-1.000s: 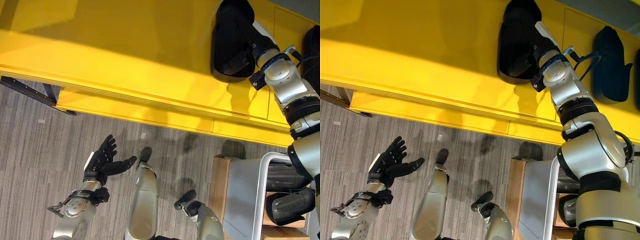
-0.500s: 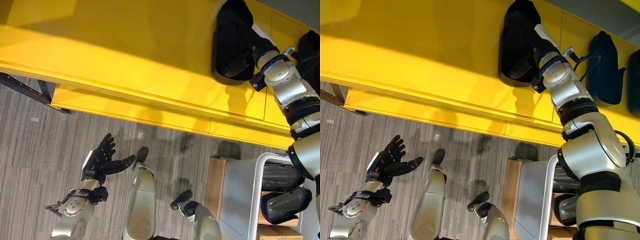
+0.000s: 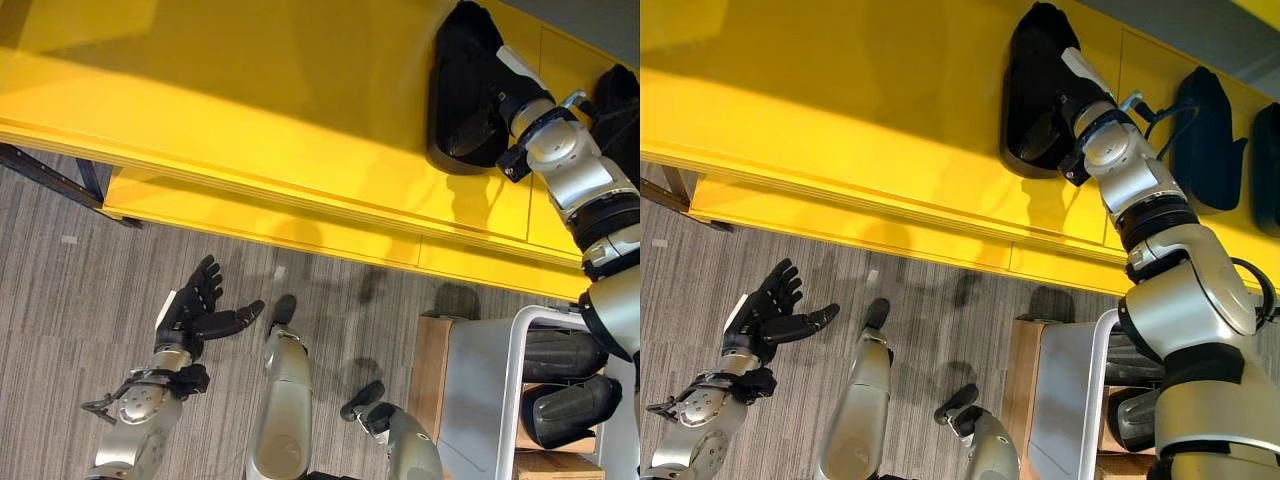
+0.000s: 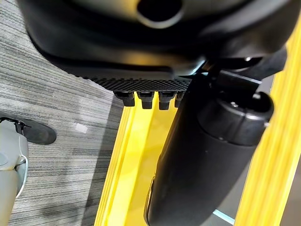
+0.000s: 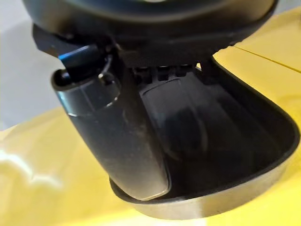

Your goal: Move parts from the plastic box to the shelf.

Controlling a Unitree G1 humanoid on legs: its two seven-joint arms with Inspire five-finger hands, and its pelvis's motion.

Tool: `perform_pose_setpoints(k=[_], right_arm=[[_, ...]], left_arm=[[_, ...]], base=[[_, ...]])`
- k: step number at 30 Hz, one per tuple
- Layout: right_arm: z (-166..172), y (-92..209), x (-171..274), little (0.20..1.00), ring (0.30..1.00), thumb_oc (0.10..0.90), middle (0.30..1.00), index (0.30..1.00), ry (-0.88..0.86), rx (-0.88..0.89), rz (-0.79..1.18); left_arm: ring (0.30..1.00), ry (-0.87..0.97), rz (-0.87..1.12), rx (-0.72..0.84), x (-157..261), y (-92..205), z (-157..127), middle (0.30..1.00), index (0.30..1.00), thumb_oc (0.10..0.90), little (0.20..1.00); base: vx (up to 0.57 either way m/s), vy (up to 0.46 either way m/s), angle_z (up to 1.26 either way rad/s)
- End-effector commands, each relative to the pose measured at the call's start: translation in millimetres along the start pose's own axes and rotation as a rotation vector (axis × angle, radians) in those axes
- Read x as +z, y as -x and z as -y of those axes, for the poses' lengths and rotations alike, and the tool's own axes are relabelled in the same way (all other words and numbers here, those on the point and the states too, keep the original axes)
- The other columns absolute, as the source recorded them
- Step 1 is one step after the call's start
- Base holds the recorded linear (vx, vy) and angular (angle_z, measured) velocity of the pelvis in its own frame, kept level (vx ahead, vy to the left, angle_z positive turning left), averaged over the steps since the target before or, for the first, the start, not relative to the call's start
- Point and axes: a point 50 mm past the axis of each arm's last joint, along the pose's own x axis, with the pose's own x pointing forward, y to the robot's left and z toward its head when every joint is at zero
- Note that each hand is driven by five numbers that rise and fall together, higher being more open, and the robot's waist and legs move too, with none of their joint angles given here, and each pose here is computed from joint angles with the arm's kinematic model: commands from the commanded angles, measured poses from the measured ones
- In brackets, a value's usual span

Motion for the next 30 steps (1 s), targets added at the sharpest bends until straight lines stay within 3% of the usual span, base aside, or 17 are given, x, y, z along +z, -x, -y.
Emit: perform_pose_setpoints(k=[1,21,30], right_arm=[[69,6,37,1.000,1.000,0.900,1.000,1.000,0.023,-0.197,0.132],[82,9,52,1.000,1.000,0.900,1.000,1.000,0.057,-0.214,0.181],[75,21,76,1.000,1.000,0.900,1.000,1.000,-0.001,-0.200,0.360]], left_arm=[[1.000,-0.017,0.153,-0.025,29,-1,-5,1.000,1.000,0.900,1.000],[1.000,-0.032,0.138,-0.003,28,-1,-15,1.000,1.000,0.900,1.000],[1.000,-0.036,0.124,0.006,24,-1,-15,1.000,1.000,0.900,1.000]], base=[[0.00,0.000,0.00],[0.00,0.000,0.00],[-0.02,0.013,-0.07]])
